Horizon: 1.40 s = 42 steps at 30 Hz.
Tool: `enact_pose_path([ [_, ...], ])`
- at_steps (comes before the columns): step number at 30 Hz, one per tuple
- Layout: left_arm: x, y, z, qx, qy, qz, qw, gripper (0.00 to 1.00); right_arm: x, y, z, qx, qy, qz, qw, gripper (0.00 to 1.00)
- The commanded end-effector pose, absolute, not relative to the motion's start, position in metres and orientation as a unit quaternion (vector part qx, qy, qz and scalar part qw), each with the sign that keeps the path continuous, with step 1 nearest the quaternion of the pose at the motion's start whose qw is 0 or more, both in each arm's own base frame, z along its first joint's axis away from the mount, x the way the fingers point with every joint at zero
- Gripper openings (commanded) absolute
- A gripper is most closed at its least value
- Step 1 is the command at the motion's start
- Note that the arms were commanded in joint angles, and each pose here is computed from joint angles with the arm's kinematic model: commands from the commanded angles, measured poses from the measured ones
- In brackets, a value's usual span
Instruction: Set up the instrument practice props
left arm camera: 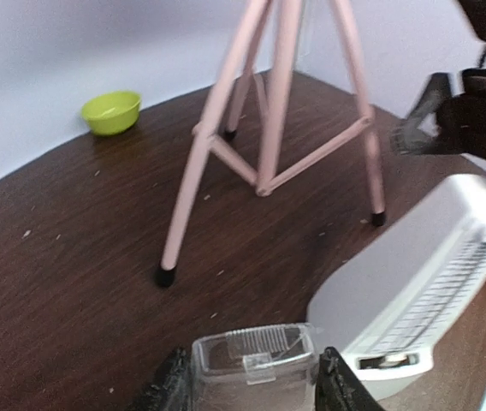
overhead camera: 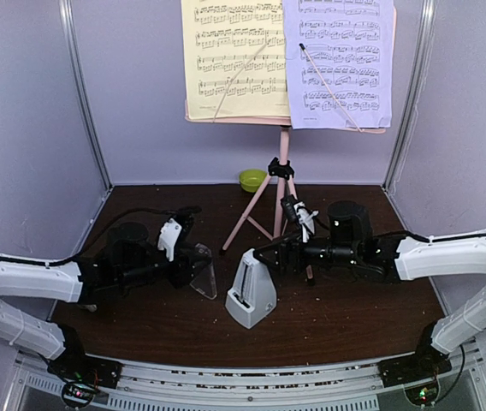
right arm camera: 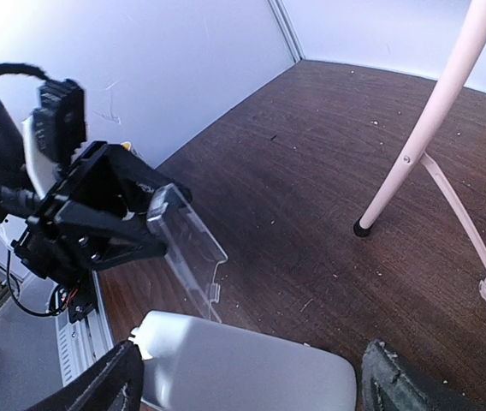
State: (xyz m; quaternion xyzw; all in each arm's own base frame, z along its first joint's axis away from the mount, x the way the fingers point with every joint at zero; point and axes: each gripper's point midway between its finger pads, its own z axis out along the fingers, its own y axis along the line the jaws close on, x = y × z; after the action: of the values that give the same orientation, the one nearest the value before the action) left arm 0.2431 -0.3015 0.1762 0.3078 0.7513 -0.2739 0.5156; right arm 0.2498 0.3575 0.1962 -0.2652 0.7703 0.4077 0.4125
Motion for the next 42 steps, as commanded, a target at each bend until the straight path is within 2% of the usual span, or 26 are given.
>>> enact_pose_path([
  [1, 0.269, -0.279, 0.145, 0.262, 0.821, -0.227, 0.454, 0.24, 0.242, 0.329, 0.130, -0.274, 0.845, 0.311, 0.338, 0.89],
  [13, 0.313, -0.279, 0.095, 0.222, 0.884, -0.176, 0.370, 0.27, 0.250, 0.345, 0.207, -0.274, 0.808, 0.342, 0.393, 0.94],
  [15, 0.319, -0.277, 0.090, 0.214, 0.889, -0.172, 0.367, 0.34, 0.251, 0.344, 0.222, -0.271, 0.802, 0.346, 0.405, 0.97],
  [19, 0.320, -0.278, 0.093, 0.220, 0.885, -0.177, 0.372, 0.60, 0.249, 0.339, 0.256, -0.261, 0.786, 0.360, 0.430, 1.00],
  [21, 0.317, -0.280, 0.098, 0.224, 0.878, -0.187, 0.379, 0.67, 0.248, 0.334, 0.269, -0.255, 0.781, 0.361, 0.440, 1.00],
  [25, 0.309, -0.278, 0.117, 0.232, 0.859, -0.210, 0.405, 0.71, 0.241, 0.320, 0.277, -0.244, 0.783, 0.359, 0.445, 1.00],
  [27, 0.301, -0.282, 0.129, 0.243, 0.840, -0.236, 0.424, 0.69, 0.236, 0.312, 0.266, -0.237, 0.794, 0.353, 0.435, 1.00],
  [29, 0.291, -0.287, 0.136, 0.254, 0.824, -0.259, 0.435, 0.64, 0.229, 0.305, 0.245, -0.228, 0.805, 0.354, 0.418, 0.92],
  [32, 0.278, -0.299, 0.131, 0.273, 0.813, -0.284, 0.429, 0.54, 0.219, 0.300, 0.202, -0.214, 0.824, 0.352, 0.388, 0.73],
  [35, 0.267, -0.313, 0.115, 0.288, 0.814, -0.297, 0.408, 0.45, 0.212, 0.300, 0.165, -0.220, 0.842, 0.322, 0.374, 0.59],
  [38, 0.254, -0.330, 0.105, 0.306, 0.809, -0.309, 0.395, 0.43, 0.203, 0.307, 0.142, -0.222, 0.850, 0.314, 0.359, 0.50],
  [42, 0.250, -0.343, 0.091, 0.298, 0.812, -0.322, 0.386, 0.40, 0.202, 0.319, 0.118, -0.217, 0.861, 0.304, 0.344, 0.44],
])
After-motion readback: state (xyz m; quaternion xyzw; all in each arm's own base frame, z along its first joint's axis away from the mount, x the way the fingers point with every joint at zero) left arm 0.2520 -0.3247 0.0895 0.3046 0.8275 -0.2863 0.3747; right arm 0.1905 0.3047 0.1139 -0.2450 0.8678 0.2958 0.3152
